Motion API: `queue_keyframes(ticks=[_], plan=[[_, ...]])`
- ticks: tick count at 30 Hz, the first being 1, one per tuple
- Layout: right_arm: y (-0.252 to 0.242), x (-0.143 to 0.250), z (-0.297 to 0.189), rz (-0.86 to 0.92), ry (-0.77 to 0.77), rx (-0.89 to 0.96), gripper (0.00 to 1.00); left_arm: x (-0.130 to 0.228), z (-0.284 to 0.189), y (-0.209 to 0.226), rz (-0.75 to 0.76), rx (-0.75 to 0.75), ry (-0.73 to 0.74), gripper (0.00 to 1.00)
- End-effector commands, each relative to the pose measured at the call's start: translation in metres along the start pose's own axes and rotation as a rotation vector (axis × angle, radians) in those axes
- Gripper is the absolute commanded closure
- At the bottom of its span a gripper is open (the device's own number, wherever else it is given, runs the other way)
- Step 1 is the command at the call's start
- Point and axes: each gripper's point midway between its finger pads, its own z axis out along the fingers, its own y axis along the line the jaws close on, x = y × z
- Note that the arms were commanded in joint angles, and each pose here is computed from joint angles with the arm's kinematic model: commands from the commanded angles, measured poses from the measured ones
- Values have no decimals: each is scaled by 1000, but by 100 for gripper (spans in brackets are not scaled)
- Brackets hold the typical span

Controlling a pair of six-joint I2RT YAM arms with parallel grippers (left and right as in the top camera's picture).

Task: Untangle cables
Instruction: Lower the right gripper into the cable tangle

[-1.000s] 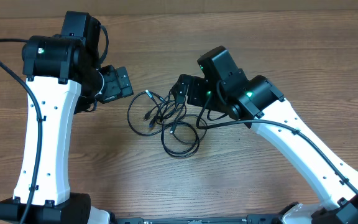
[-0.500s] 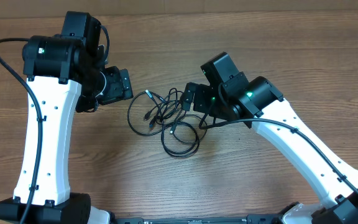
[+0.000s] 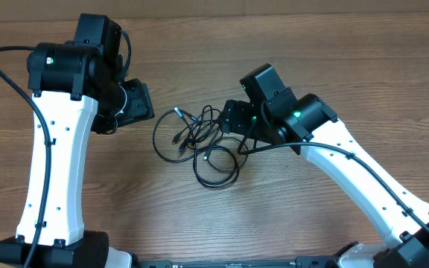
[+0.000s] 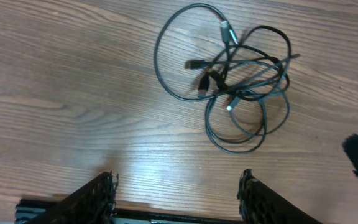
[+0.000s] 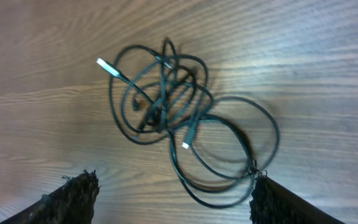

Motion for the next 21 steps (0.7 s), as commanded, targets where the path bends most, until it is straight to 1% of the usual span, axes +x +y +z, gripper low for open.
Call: queue_keyframes(ticks=[1, 3, 4, 5, 8, 9, 10, 17, 21], plan=[[3, 3, 6, 2, 9, -17, 20, -3, 3, 9, -30, -62, -14, 33], [7, 2, 8, 27, 16, -35, 20, -5, 3, 12, -39, -81, -24, 28], [7, 2, 10, 48, 16, -37, 21, -5, 3, 14, -39, -90, -28, 23], [8, 1, 12, 64, 15, -38, 22, -6, 2, 15, -39, -100, -33, 21], [9, 0, 22, 89, 20, -35, 24, -7, 2, 17, -38, -107, -36, 6], [8, 0, 27, 98, 27, -31, 24, -7, 2, 16, -37, -107, -36, 2], [8, 2, 31, 106, 36, -25, 27, -7, 2, 16, -37, -107, -36, 0], [-3, 15, 66, 124, 105, 41, 34, -7, 2, 16, -37, -106, -35, 0], [-10, 17, 79, 129, 120, 69, 35, -7, 2, 16, -38, -106, -35, 0]])
